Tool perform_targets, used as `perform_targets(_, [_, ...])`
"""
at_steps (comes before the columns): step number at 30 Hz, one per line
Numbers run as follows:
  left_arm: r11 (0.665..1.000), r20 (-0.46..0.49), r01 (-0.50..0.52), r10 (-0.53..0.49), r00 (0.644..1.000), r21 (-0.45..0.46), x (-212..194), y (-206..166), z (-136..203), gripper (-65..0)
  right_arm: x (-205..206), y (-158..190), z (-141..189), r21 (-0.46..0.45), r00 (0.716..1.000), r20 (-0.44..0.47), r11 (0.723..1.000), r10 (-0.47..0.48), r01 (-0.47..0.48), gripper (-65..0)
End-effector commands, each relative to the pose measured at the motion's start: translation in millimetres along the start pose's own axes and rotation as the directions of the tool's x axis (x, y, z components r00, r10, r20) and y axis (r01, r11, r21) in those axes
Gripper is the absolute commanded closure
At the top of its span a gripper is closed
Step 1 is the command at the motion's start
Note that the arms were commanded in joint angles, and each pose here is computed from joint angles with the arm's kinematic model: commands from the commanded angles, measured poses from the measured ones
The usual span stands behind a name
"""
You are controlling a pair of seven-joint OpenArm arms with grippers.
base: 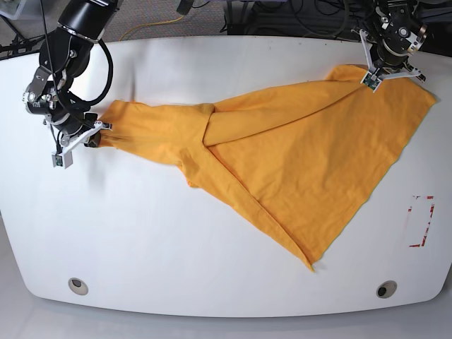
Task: Fold the T-shirt properly
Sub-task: 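Pull the grasped fabric away from the right gripper to spread the shirt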
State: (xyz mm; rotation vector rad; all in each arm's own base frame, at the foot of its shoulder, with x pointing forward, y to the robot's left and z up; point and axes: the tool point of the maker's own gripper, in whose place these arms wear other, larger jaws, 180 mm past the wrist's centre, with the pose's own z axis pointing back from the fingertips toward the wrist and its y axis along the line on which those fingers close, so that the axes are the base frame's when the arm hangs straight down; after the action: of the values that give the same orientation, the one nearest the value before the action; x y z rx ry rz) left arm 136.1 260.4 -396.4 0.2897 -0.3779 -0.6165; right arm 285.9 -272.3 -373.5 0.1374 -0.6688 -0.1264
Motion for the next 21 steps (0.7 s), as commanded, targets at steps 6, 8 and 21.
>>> perform_targets(6, [1.000,0.022,-0.021,0.021,1.000,0.007,5,-2,4,-9.7,13,-4,6,-0.010,0.999,0.041,1.000,0.021,-0.021,0.0])
perform_targets(8, [1.000,0.023,-0.020,0.019,1.000,0.006,6,-3,4,-17.8,12,-3,6,-0.005,0.999,0.041,1.000,0.025,-0.025,0.0])
perform_targets(21, [0.969,0.255,-0.247,0.235,0.938,0.014,45,46,16,-40.6,4,-1,6,0.010,0.998,0.026,0.998,0.055,-0.055,0.0])
